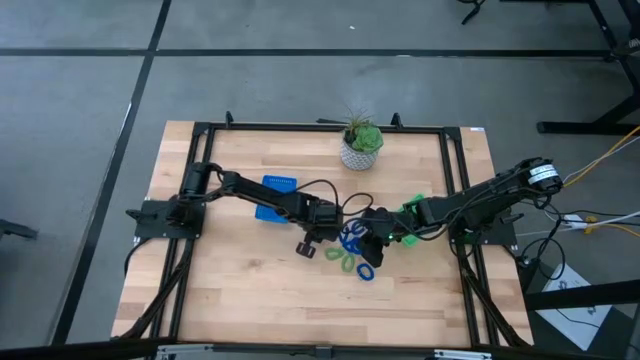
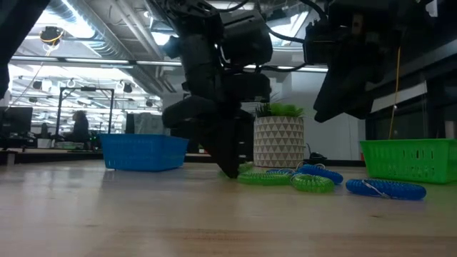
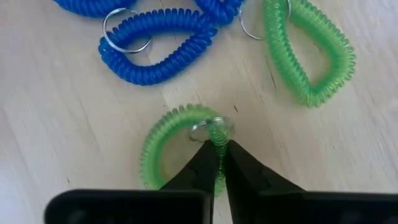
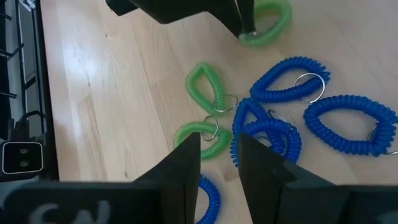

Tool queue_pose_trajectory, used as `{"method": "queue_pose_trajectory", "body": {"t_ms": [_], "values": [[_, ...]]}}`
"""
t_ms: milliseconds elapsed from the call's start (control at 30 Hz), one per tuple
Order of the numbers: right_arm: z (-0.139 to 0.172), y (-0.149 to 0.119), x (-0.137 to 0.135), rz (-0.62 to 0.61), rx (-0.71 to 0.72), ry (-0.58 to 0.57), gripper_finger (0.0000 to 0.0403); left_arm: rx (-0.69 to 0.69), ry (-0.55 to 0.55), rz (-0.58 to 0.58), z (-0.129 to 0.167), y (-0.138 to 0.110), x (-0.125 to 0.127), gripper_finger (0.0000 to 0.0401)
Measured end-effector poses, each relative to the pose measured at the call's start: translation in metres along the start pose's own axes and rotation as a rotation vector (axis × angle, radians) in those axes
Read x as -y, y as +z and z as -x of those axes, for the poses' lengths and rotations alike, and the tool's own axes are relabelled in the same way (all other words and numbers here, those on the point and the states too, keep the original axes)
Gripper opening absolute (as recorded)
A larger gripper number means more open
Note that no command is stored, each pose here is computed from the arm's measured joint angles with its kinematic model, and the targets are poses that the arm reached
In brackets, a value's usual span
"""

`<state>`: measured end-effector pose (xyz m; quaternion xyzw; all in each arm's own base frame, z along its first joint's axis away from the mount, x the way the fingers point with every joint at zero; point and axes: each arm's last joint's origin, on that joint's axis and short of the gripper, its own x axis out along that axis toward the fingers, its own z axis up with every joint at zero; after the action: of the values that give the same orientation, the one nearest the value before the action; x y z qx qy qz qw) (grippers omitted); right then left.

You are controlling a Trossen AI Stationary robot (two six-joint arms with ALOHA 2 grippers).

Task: Sort items
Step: Put the green spring keychain into the green bin

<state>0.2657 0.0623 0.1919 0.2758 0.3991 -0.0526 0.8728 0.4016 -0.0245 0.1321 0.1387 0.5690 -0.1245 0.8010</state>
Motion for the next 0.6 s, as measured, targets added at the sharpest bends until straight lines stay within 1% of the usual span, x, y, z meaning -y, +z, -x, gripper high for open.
{"method": "queue_pose_trajectory", "body": {"t_ms": [100,200,300,367,467,600], "values": [[0.000,0.000,0.000,0.005,0.000,-0.001,0.0103,-0.030,-0.003,0.027,0.010,-0.004,0.001,0.0016],[0.000,0.000,0.000,0.027,0.003,0.001,0.0103,-0.078,0.026,0.034,0.022,-0.010,0.005,0.0012],[0.000,0.000,-0.002,0.037,0.006,0.007,0.0103,-0.061,0.052,0.035,0.034,-0.010,0.007,0.0010],[0.000,0.000,-0.002,0.040,0.008,0.011,0.0103,-0.084,0.058,0.041,0.039,-0.012,0.010,0.0010],[0.000,-0.001,-0.003,0.043,0.009,0.014,0.0103,-0.079,0.074,0.052,0.048,-0.011,0.015,0.0010],[0.000,0.001,-0.005,0.059,0.048,0.008,0.0103,-0.052,0.092,0.039,0.060,-0.008,0.023,0.0010]]}}
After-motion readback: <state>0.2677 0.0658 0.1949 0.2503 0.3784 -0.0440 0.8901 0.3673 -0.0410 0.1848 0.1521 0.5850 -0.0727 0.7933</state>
